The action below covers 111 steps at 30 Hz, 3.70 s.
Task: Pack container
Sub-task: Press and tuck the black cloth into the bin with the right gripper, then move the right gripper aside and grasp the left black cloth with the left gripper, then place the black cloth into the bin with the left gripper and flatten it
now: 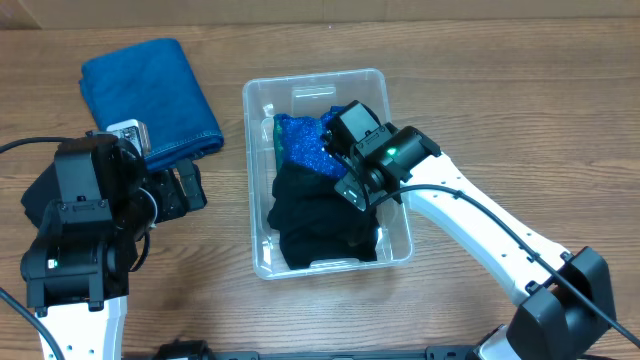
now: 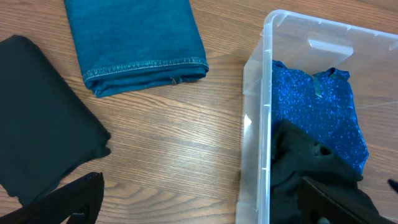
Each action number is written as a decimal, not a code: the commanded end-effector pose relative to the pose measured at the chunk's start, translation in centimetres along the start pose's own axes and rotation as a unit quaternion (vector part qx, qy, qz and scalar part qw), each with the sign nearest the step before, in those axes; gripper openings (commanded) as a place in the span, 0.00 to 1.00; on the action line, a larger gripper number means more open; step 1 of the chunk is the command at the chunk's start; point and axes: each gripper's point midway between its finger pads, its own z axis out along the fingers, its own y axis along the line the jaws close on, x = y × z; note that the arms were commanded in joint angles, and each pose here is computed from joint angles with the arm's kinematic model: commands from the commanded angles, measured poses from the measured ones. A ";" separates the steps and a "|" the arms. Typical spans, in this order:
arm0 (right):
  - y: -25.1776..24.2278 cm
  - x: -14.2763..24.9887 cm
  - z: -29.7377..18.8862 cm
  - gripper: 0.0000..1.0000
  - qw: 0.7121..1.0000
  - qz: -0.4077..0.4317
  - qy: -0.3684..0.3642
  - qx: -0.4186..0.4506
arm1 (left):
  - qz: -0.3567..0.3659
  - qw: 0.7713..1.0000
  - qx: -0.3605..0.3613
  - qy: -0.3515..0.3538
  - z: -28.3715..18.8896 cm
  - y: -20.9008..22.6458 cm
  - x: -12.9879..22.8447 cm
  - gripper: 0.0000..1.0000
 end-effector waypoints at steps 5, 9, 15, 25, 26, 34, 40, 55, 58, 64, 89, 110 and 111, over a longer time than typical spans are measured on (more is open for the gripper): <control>-10.3 -0.2 -10.7 1.00 0.947 0.271 -0.159 0.061 | 0.004 1.000 0.004 -0.003 -0.4 -0.1 -0.3 1.00; -8.6 6.8 -7.3 0.67 0.925 0.367 -0.034 -0.091 | 0.004 1.000 0.004 -0.003 -0.4 -0.1 -0.3 1.00; -2.3 12.8 -3.9 0.27 0.891 0.409 0.114 -0.161 | 0.004 1.000 0.004 -0.003 -0.4 -0.1 -0.4 1.00; 1.7 9.4 -3.3 0.30 0.907 0.312 0.038 -0.282 | 0.004 1.000 0.002 0.002 -0.4 0.0 -0.1 1.00; 1.5 9.1 -3.2 0.34 0.908 0.312 0.031 -0.280 | 0.004 1.000 0.001 0.004 -0.4 0.0 0.0 1.00; -8.9 10.0 -4.1 1.00 0.911 0.399 -0.004 -0.105 | -0.096 0.987 -0.131 0.008 -0.2 6.4 0.1 1.00; -9.9 10.7 -4.3 1.00 0.895 0.428 -0.010 -0.124 | -0.355 0.909 -0.211 0.054 1.5 18.8 2.5 1.00; -9.6 10.9 -4.3 1.00 0.895 0.428 -0.003 -0.126 | -0.440 0.885 -0.047 0.144 18.0 31.1 9.1 1.00; -9.6 10.9 -4.3 1.00 0.895 0.428 -0.002 -0.127 | -0.415 0.899 0.022 0.135 20.3 29.4 8.2 1.00; -9.6 10.9 -4.3 1.00 0.895 0.428 -0.003 -0.126 | -0.377 0.909 0.078 0.159 23.1 25.1 7.4 0.59; -9.6 10.9 -4.3 1.00 0.895 0.428 -0.003 -0.128 | 0.048 0.973 0.223 -0.030 0.2 -12.1 -2.7 0.04; -9.5 11.0 -4.3 1.00 0.894 0.428 0.000 -0.129 | 0.479 0.765 0.406 0.144 4.8 -21.0 10.9 0.04; -9.5 11.0 -4.3 1.00 0.894 0.428 0.000 -0.129 | 0.489 0.754 0.420 0.124 3.9 -21.7 10.1 0.04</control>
